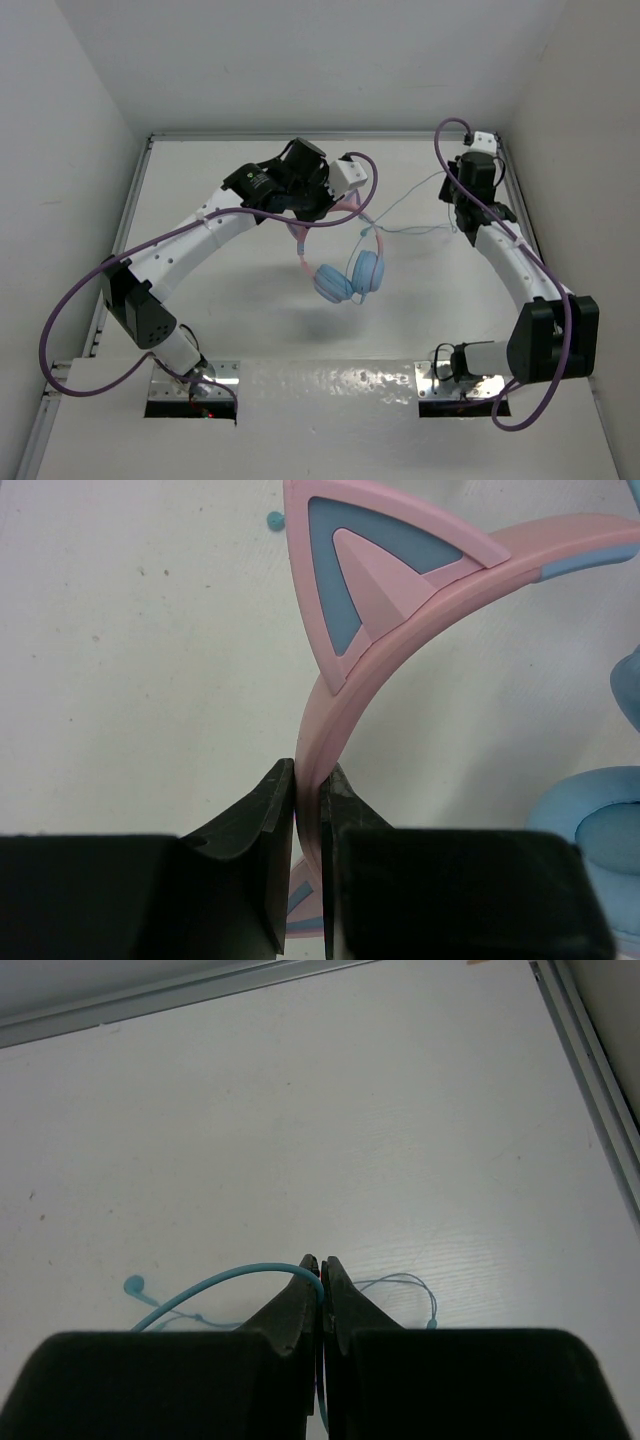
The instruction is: Wrap the headphones
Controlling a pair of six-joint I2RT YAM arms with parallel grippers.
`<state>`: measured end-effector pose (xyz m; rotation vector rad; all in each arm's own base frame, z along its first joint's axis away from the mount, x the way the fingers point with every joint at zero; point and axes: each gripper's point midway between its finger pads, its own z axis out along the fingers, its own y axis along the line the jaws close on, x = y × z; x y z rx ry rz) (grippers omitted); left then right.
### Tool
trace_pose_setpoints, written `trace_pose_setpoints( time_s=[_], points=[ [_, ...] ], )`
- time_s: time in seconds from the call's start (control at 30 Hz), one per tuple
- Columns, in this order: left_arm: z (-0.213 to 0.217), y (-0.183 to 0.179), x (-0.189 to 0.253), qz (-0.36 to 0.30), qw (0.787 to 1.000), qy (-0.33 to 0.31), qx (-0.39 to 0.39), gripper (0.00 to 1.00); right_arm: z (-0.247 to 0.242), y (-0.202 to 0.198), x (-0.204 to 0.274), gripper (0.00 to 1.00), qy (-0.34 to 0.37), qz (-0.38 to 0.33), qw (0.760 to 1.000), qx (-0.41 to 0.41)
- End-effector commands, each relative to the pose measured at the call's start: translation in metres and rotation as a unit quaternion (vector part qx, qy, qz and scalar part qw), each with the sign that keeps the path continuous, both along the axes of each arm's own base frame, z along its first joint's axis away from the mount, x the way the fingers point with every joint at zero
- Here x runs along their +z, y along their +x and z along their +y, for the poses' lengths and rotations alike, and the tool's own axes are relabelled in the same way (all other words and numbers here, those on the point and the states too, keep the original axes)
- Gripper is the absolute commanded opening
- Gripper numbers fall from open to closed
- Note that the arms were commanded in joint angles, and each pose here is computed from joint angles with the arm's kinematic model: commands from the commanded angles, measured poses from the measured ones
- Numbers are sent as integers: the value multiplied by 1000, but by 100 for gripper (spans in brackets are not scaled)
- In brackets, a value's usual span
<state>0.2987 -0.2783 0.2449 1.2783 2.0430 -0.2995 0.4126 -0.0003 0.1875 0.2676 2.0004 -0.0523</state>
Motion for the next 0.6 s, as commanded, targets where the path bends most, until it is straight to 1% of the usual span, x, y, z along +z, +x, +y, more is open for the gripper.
trace_pose_setpoints(
  time_s=[0.0, 0.13, 0.2, 0.23, 0.27, 0.3, 0.33, 0.37, 0.4, 0.43, 0.47, 0.5, 0.53, 0.57],
  points=[
    [-4, 3, 43, -39, 997, -61, 6, 0, -1, 4, 16, 0, -2, -29, 1000, 0],
    [-7, -3, 46, -33, 997, -69, -6, 0, -2, 9, 19, 0, -8, -26, 1000, 2],
    [-13, -7, 50, -25, 996, -81, -23, 0, 1, 12, 12, 0, -8, -14, 1000, 11],
    [-15, -5, 59, -32, 995, -90, -21, 0, 5, 13, 8, 0, -5, -8, 1000, 22],
    [-20, -16, 61, -11, 994, -100, -41, 0, 7, 15, 0, 0, -8, 5, 999, 33],
    [-24, -16, 64, -6, 993, -108, -44, 0, 15, 16, -5, 0, -2, 13, 998, 53],
    [-28, -17, 86, -13, 990, -131, -46, 0, 26, 16, -10, 0, 8, 22, 996, 84],
    [-32, -21, 94, -6, 988, -142, -55, 0, 52, 15, -15, 0, 36, 29, 988, 145],
    [-35, -19, 100, -8, 987, -149, -57, 0, 76, 14, -24, 2, 45, 35, 981, 184],
    [-36, -17, 121, -24, 984, -167, -54, 0, 92, 12, -28, 3, 47, 36, 976, 210],
    [-34, -13, 129, -34, 984, -170, -41, 0, 119, 6, -32, 6, 43, 37, 967, 248],
    [-35, -9, 133, -35, 984, -175, -27, 0, 132, 8, -36, 8, 41, 22, 964, 262],
    [-33, -5, 150, -53, 981, -187, -15, 0, 143, 9, -37, 10, 43, 13, 961, 273],
    [-30, 3, 155, -64, 980, -188, 5, 0, 163, 10, -37, 21, 60, -7, 955, 289]
  ],
)
